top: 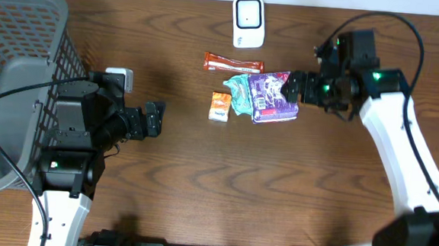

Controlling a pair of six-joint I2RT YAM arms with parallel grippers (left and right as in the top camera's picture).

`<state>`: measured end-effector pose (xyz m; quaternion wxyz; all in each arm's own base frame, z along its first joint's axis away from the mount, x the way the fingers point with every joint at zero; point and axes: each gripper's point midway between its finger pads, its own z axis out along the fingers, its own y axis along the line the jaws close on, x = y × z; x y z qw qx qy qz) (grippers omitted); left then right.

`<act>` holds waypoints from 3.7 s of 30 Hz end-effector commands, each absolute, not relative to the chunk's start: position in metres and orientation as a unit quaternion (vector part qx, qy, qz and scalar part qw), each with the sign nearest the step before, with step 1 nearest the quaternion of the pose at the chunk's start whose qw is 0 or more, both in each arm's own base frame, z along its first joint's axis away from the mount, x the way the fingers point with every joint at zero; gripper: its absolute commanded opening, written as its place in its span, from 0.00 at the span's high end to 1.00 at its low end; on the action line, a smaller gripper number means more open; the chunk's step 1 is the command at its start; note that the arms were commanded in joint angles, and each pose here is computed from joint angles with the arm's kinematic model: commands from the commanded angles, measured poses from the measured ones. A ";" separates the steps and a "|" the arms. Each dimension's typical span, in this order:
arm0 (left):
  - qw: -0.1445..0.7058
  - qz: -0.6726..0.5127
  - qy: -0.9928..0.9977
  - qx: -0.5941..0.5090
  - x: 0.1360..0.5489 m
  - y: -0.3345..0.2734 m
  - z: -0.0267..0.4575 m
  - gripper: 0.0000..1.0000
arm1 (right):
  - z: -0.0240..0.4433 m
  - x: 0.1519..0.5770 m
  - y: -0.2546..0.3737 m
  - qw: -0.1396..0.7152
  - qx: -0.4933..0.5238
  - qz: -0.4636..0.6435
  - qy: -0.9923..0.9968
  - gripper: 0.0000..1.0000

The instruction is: Scan the item barcode

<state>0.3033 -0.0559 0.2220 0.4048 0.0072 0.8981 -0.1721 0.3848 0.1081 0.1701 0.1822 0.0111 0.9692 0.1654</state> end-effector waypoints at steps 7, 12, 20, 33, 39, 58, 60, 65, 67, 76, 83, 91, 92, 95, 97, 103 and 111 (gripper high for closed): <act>0.403 -0.171 0.899 0.012 0.303 -0.056 0.219 0.03 | 0.129 0.420 0.100 0.178 0.008 0.121 0.977 0.01; 0.403 -0.171 0.899 0.012 0.303 -0.056 0.219 0.03 | 0.115 0.438 0.082 0.198 0.012 0.073 0.977 0.01; 0.403 -0.171 0.899 0.012 0.303 -0.056 0.219 0.03 | 0.093 0.442 0.106 0.176 -0.048 0.154 0.971 0.14; 0.403 -0.171 0.899 0.012 0.303 -0.056 0.219 0.03 | 0.051 0.450 0.103 0.135 -0.047 0.371 0.917 0.23; 0.403 -0.171 0.899 0.012 0.303 -0.056 0.219 0.03 | 0.023 0.444 0.104 0.102 -0.031 0.430 0.896 0.24; 0.403 -0.171 0.899 0.012 0.303 -0.056 0.219 0.03 | 0.030 0.451 0.103 0.102 -0.010 0.425 0.899 0.99; 0.403 -0.171 0.899 0.012 0.303 -0.056 0.219 0.03 | 0.040 0.457 0.092 0.117 -0.002 0.380 0.918 0.99; 0.403 -0.171 0.899 0.012 0.303 -0.056 0.219 0.03 | 0.077 0.461 0.055 0.166 0.020 0.212 0.963 0.99; 0.403 -0.171 0.899 0.012 0.303 -0.056 0.219 0.03 | 0.097 0.460 0.045 0.191 0.016 0.150 0.970 0.99; 0.403 -0.171 0.899 0.012 0.303 -0.056 0.219 0.03 | 0.147 0.438 -0.038 0.229 0.085 -0.233 0.941 0.99; 0.403 -0.171 0.899 0.012 0.303 -0.056 0.219 0.03 | 0.129 0.434 -0.042 0.204 0.076 -0.313 0.924 0.99; 0.403 -0.171 0.899 0.012 0.303 -0.056 0.219 0.03 | 0.085 0.442 0.002 0.185 0.026 -0.305 0.934 0.95; 0.403 -0.171 0.899 0.012 0.303 -0.056 0.219 0.03 | 0.079 0.442 0.013 0.183 0.015 -0.294 0.938 0.91; 0.403 -0.171 0.899 0.012 0.303 -0.056 0.219 0.03 | 0.069 0.442 0.052 0.187 -0.014 -0.244 0.951 0.78; 0.403 -0.171 0.899 0.012 0.303 -0.056 0.219 0.03 | 0.067 0.443 0.079 0.198 -0.032 -0.211 0.957 0.58; 0.403 -0.171 0.899 0.012 0.303 -0.056 0.219 0.03 | 0.078 0.449 0.134 0.236 -0.067 -0.158 0.956 0.28; 0.403 -0.171 0.899 0.012 0.303 -0.056 0.219 0.03 | 0.111 0.462 0.133 0.250 -0.062 -0.154 0.954 0.17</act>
